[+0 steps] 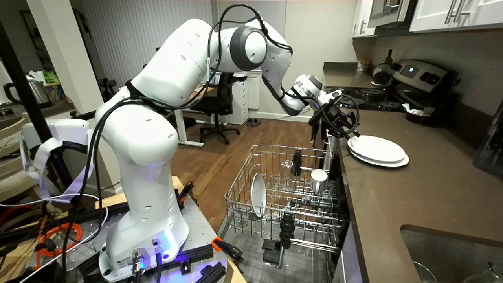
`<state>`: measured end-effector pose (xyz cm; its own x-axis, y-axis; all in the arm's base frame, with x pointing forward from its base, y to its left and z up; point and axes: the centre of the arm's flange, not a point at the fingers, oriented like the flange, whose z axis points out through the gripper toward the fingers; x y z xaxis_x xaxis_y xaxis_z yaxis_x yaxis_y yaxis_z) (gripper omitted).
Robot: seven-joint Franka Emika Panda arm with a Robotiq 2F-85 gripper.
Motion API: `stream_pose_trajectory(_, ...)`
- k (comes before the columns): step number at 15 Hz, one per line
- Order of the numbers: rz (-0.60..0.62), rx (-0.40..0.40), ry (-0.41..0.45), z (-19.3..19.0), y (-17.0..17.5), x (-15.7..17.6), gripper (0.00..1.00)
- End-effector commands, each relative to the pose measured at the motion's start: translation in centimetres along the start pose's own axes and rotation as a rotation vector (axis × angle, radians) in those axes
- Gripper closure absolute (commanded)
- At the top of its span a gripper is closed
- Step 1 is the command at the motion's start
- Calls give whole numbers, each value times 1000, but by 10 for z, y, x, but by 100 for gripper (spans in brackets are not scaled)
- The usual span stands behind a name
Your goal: Pick up the plate and put it in the dishwasher
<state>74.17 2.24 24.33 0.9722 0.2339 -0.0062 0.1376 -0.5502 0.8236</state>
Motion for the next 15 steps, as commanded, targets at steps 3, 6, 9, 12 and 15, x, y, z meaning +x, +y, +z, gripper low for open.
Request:
stream_pose_trajectory(3, 11, -42, -25, 3, -3, 0, 93)
stream_pose_trajectory(6, 26, -67, -29, 1, -4, -2, 97)
stream_pose_trajectory(9, 52, -106, -27, -5, -4, -4, 94)
stream_pose_trajectory(12, 73, -135, -20, -11, -5, -7, 94)
stream_pose_trajectory(15, 93, -145, -13, -19, -7, -13, 94)
